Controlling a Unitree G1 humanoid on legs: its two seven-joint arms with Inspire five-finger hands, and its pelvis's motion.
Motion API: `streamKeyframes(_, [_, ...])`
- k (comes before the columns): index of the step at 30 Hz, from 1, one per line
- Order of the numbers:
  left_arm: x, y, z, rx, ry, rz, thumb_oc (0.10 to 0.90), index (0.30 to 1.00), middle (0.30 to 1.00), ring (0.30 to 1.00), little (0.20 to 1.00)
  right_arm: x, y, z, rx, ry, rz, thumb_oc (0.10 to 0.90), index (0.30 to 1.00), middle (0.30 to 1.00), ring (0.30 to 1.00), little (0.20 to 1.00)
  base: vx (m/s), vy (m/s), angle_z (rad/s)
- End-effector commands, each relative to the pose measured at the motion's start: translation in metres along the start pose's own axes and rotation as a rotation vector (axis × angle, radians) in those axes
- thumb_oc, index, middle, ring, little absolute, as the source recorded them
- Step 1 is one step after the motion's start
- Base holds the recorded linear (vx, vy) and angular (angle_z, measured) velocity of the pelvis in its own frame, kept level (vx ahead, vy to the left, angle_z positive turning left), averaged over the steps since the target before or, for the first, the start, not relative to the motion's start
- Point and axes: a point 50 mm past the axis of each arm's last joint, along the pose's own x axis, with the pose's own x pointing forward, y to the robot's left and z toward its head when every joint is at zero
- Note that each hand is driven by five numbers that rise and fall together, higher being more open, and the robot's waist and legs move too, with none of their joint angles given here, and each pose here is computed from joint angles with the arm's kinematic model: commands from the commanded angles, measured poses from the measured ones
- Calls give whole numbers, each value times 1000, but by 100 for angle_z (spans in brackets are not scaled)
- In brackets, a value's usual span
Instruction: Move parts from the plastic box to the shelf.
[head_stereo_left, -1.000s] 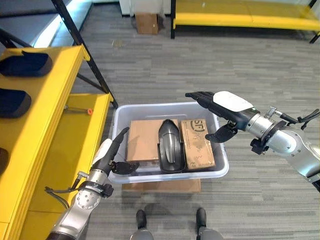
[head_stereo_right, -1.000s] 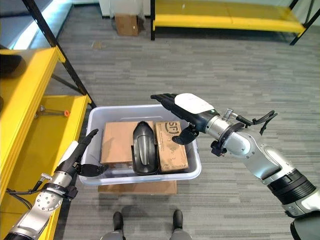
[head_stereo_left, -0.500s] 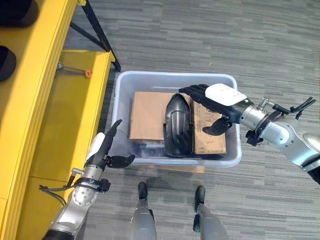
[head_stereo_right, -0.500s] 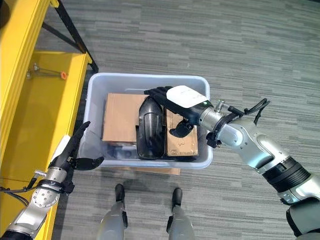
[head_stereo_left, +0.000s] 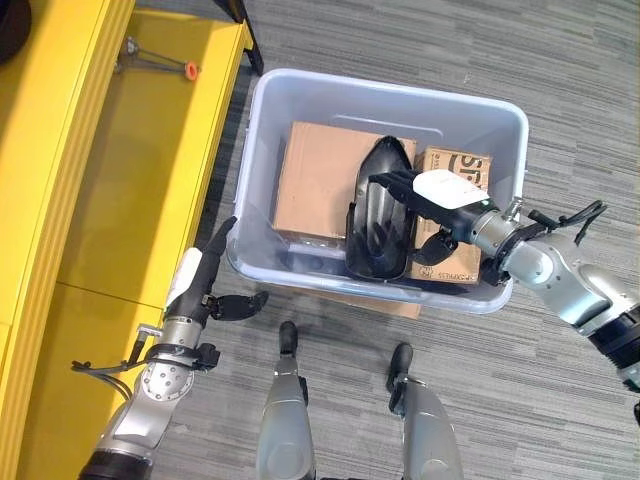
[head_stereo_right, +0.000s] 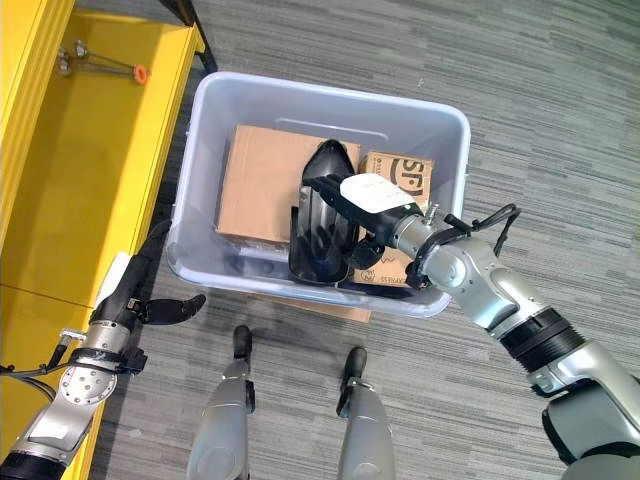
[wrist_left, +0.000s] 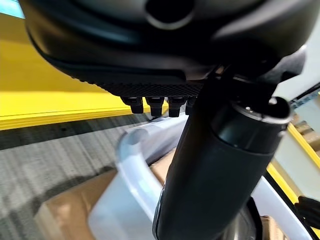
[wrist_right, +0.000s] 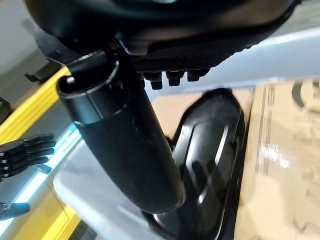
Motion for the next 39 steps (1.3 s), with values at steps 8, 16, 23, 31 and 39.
streamKeyframes(8, [-2, 24, 29, -61, -149, 142, 900, 1000, 1000, 1000, 1000, 19, -31, 9, -43, -26, -206, 900, 1000, 1000, 1000, 1000, -33, -5, 12])
streamKeyframes(16, [-3, 26, 36, -105, -181, 162, 900, 1000, 1000, 1000, 1000, 29, -42, -10, -59, 90, -277, 900, 1000, 1000, 1000, 1000, -6, -7, 9])
streamKeyframes(23, [-4, 29, 45, -145, -222, 171, 900, 1000, 1000, 1000, 1000, 28, -80, -37, -102, 249, -396, 900, 1000, 1000, 1000, 1000, 23, 11, 8])
streamKeyframes(31, [-1, 27, 56, -167, -268, 169, 900, 1000, 1000, 1000, 1000, 34, -119, -31, -164, 267, -507, 900, 1000, 1000, 1000, 1000, 56, 12, 3])
streamKeyframes(39, [2, 28, 62, -174, -295, 174, 900, 1000, 1000, 1000, 1000, 38, -141, -17, -182, 238, -579, 900, 1000, 1000, 1000, 1000, 46, 12, 8])
